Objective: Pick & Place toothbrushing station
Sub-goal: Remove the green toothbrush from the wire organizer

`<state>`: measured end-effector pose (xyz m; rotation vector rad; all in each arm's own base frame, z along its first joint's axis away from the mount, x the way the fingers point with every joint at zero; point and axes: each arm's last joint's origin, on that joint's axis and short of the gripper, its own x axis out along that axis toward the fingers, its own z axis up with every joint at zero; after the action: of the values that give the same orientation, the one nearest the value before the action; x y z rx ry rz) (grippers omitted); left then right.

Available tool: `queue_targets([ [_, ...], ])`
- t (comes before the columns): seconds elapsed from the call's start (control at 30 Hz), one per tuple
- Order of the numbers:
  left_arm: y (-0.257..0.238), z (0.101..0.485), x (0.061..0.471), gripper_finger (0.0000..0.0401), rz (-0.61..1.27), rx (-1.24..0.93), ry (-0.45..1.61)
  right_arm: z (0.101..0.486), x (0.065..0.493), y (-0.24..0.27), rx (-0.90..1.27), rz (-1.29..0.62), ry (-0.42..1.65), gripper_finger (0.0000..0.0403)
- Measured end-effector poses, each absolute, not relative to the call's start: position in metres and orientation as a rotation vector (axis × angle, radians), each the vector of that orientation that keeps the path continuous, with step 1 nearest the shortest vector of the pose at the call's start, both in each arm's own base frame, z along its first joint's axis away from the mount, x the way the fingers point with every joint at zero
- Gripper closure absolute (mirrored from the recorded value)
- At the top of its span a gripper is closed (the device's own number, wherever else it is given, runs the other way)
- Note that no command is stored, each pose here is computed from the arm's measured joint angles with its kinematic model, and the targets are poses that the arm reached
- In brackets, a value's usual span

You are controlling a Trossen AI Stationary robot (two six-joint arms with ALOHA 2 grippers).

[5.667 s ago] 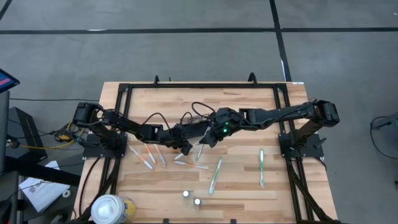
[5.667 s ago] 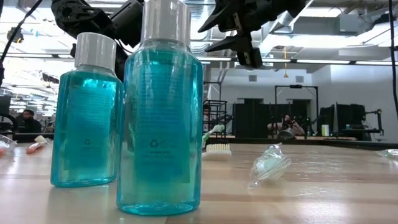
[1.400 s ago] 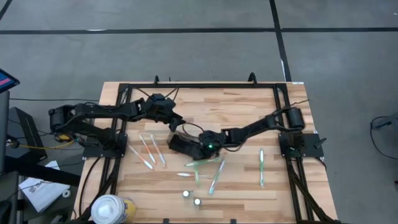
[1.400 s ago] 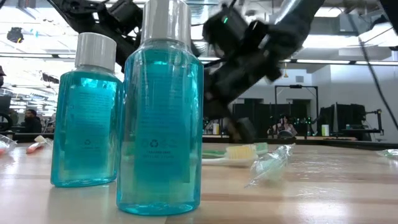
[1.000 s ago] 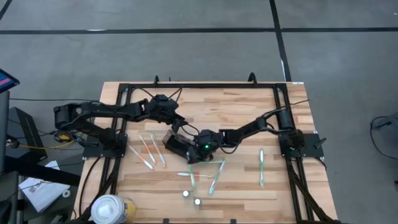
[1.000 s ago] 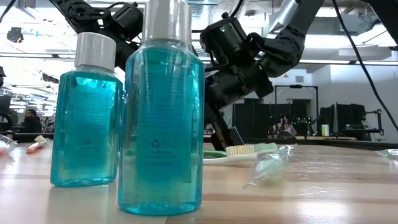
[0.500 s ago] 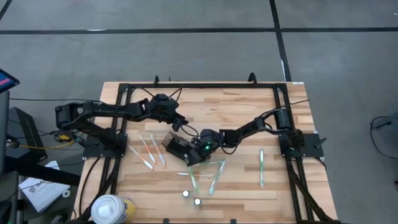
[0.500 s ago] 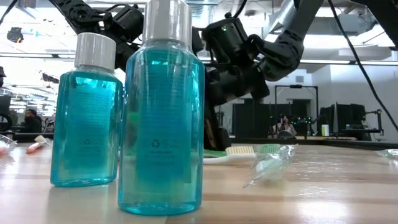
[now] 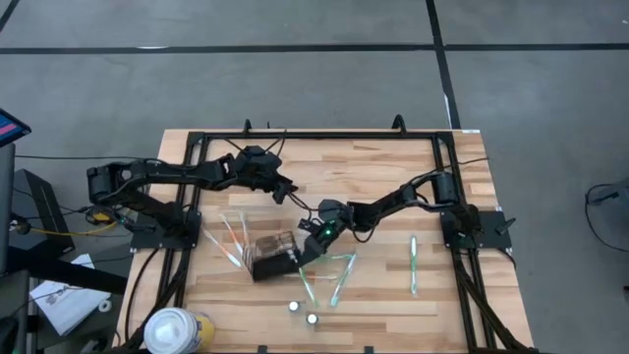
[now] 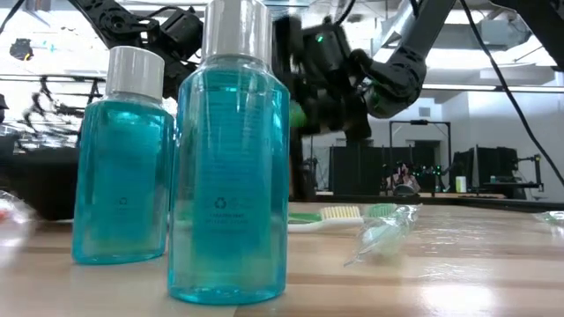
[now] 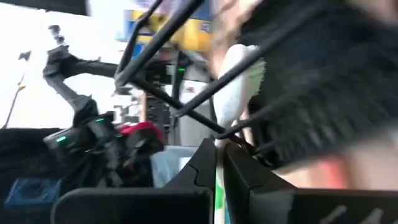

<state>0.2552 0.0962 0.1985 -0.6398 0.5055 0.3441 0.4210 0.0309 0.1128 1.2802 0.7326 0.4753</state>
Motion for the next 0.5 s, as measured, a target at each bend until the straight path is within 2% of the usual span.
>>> queue_targets([
  [0.13,0.099,0.199,0.255,0.0210,0.356,-0.651,0.493,0.098,0.415,0.017,1.291,0.363,0.846,0.0403],
  [0.5,0.098,0.200,0.255,0.0210,0.364,-0.698,0.483,0.099,0.409,-0.066,1.351,0.203,0.662,0.0403],
])
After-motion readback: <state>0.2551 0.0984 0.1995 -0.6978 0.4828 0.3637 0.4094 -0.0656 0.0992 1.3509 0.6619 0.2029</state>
